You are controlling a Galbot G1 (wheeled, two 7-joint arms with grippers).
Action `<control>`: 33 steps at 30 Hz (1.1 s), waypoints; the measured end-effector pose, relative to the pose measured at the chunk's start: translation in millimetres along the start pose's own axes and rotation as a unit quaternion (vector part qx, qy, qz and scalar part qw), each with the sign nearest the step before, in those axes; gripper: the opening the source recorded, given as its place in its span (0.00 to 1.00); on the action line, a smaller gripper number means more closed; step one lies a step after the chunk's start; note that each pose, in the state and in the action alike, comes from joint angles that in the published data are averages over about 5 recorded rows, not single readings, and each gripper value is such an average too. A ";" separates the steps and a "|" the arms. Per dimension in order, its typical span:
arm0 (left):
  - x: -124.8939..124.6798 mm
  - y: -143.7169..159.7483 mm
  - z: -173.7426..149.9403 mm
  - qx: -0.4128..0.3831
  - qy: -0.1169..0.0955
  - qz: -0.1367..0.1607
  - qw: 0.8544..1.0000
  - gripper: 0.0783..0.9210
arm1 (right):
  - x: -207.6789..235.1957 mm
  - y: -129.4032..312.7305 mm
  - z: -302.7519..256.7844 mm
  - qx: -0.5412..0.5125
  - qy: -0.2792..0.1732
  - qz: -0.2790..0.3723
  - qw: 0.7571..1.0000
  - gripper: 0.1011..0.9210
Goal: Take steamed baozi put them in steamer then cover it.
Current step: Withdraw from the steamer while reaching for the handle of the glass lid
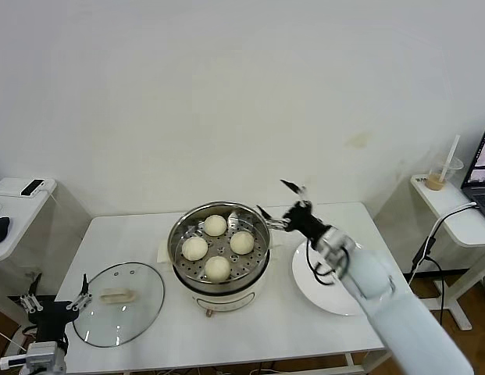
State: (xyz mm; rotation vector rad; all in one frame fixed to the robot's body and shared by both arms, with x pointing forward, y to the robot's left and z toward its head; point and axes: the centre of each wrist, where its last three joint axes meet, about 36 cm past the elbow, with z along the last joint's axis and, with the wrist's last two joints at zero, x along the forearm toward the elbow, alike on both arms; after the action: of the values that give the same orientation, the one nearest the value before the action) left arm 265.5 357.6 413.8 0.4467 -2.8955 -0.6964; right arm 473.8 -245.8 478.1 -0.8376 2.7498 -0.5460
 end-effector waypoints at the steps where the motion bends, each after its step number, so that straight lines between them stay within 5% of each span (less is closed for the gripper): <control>1: -1.0 -0.2 2.4 -0.012 -0.003 -0.001 1.000 0.88 | 10.2 1.4 4.7 -0.010 -0.003 0.017 1.000 0.88; 9: -1.2 9.1 33.3 -0.196 -0.029 0.004 0.980 0.88 | 97.8 6.8 37.2 -0.052 0.019 0.151 0.987 0.88; 23: 12.4 11.9 72.0 -0.500 -0.084 0.068 0.859 0.88 | 188.3 17.3 60.2 -0.048 0.094 0.294 0.950 0.88; 33: 0.6 -0.6 86.6 -0.562 -0.114 0.109 0.812 0.88 | 214.4 36.0 60.7 -0.052 0.118 0.330 0.935 0.88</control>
State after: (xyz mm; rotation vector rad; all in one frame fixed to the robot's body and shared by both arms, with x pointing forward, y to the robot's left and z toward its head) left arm 248.3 393.6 336.9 -0.1428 -2.0463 -2.2408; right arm 300.0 -358.1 387.8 0.1803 3.0390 -0.3779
